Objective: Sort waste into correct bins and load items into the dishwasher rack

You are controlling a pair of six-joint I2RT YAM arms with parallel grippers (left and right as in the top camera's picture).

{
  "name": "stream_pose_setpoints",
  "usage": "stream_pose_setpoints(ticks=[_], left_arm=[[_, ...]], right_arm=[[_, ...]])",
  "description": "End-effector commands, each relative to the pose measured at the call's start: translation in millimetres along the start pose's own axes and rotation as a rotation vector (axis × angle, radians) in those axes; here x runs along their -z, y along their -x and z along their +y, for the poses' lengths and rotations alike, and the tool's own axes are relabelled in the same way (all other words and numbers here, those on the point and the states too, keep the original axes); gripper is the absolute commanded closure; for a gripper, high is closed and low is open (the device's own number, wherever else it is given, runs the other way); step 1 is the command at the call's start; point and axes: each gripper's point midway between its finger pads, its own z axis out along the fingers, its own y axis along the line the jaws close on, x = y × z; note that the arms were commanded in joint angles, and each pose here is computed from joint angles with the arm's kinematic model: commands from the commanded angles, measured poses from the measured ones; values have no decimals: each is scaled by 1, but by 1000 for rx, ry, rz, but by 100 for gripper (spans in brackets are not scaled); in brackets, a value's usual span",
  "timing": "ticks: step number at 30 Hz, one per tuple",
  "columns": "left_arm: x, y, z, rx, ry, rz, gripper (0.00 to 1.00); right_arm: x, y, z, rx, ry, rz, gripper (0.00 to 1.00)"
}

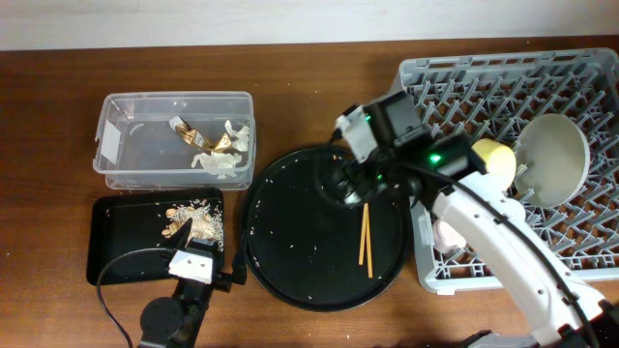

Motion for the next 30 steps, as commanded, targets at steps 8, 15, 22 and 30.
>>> stream_pose_setpoints(ticks=[8, 15, 22, 30], left_arm=[[0, -1, 0, 6, -2, -2, 1], [0, -1, 0, 6, -2, -2, 1], [0, -1, 0, 6, -2, -1, 1], [0, -1, 0, 7, -2, -2, 1]], right_arm=[[-98, -89, -19, -788, 56, 466, 32], [-144, -130, -27, -860, -54, 617, 74], [-141, -130, -28, -832, -46, 619, 96], [-93, -90, -34, -744, -17, 442, 81]])
